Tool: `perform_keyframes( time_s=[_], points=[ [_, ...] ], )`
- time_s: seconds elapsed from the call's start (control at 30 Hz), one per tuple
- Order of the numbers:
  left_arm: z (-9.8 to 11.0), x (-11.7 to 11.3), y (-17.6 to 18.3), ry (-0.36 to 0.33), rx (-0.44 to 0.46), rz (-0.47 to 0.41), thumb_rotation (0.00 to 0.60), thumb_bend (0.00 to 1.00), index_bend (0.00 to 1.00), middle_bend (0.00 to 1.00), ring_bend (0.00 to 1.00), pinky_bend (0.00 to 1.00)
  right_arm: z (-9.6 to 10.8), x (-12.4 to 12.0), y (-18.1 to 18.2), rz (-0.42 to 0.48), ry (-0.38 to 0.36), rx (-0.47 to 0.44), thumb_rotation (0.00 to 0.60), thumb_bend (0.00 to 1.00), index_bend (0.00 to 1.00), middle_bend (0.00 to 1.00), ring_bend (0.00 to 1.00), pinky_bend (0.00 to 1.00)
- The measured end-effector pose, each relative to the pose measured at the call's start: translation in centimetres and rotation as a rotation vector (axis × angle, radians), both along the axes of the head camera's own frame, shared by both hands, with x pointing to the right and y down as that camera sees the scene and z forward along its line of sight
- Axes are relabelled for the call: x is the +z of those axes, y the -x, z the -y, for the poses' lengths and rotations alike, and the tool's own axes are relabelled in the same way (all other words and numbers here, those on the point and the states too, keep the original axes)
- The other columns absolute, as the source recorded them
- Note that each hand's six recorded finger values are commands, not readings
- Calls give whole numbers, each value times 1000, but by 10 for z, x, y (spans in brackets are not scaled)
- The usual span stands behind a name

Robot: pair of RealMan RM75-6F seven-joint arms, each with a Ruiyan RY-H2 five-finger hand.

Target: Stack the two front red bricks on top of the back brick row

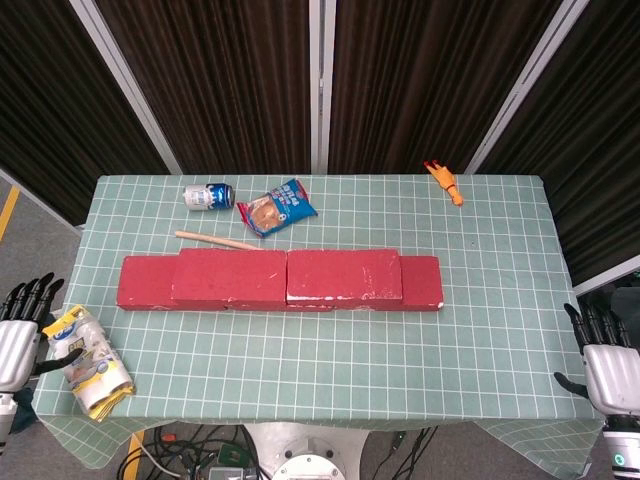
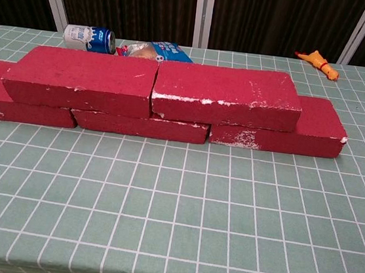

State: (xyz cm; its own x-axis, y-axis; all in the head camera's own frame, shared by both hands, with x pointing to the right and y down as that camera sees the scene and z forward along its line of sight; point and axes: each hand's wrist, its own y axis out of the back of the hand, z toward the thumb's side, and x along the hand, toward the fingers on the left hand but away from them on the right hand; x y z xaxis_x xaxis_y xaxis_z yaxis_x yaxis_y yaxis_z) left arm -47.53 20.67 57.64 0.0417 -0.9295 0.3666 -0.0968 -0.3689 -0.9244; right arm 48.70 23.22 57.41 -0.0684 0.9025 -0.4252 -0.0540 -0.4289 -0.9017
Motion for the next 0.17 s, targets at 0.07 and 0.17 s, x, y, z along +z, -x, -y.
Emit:
perform_keyframes(
  time_s=[0.07,0.17],
  points=[
    [-4,2,1,3,8,22,600,68,43,0,0,0,-5,2,-4,10,1,10,600,0,0,0,0,0],
    [-7,5,1,12,14,28,600,68,43,0,0,0,-9,3,-4,18,5,6,600,0,0,0,0,0]
  ],
)
